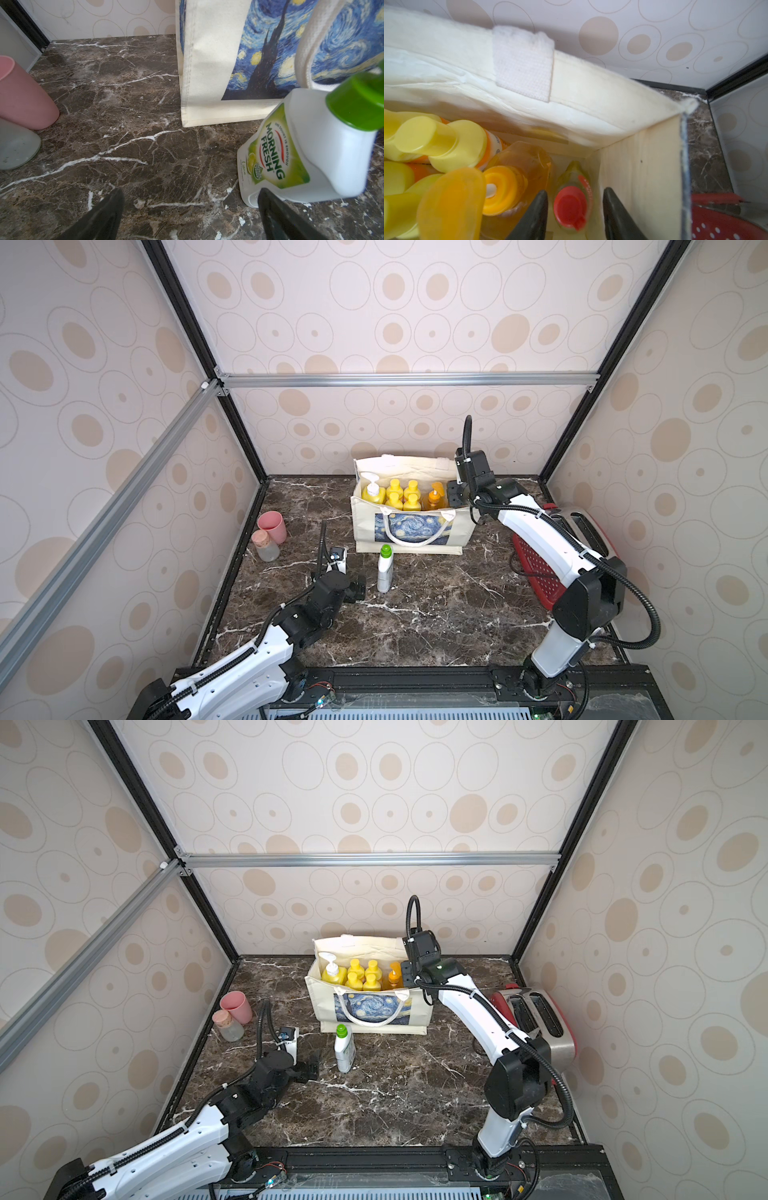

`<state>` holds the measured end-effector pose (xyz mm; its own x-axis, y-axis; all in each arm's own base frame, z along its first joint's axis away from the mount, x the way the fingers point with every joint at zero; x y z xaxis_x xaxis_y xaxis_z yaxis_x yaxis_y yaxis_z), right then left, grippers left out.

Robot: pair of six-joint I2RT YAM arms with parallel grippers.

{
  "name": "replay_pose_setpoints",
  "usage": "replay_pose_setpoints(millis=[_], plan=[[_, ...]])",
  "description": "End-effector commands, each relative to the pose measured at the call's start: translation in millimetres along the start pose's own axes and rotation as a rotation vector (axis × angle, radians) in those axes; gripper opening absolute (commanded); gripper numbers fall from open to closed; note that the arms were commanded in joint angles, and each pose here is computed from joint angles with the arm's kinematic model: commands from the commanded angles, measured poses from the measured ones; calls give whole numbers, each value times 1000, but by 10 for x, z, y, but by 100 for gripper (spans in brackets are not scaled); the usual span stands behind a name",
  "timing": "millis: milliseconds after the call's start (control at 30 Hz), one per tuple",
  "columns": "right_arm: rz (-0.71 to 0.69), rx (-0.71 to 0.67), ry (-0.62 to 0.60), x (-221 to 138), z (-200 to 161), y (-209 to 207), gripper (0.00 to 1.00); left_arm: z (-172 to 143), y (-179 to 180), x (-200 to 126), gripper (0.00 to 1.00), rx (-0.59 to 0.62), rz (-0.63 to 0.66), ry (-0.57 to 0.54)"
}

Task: Pack dish soap into the shopping bag
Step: Place the bottle of dish soap in the shopping bag.

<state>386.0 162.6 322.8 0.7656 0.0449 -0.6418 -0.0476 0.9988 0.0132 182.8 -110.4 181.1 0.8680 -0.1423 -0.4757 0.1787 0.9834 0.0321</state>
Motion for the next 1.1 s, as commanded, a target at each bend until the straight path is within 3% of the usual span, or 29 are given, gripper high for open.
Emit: replay_pose_setpoints(millis=[0,233,500,800,933,1067], plan=[[24,32,-74,-228,194,-39,52,162,-3,-39,99,-17,-1,-50],[88,42,-104,-506,324,-44,56,162,-3,-36,99,-17,-1,-48],[412,12,-70,-1175,300,88,54,166,-5,-31,99,-16,0,-46],[651,-219,44,-1822,-491,549,57,166,0,-41,99,-19,1,-51],[708,-276,86,-1870,-913,704,60,163,16,-59,99,-25,5,-57],[650,-311,138,-1712,-1233,840,60,165,24,-71,99,-28,8,-62]])
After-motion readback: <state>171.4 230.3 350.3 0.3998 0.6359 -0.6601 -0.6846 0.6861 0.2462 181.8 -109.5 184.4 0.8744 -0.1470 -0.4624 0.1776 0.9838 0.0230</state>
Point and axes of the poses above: each gripper's point midway between its finger pads, its own x axis out along the fingers, its own y axis along the line the jaws close on, z = x × y, the point moved 9 cm from there along -x, back along the fingers, and after that the axes turned 5 degrees about x, right-handed, at the moved point
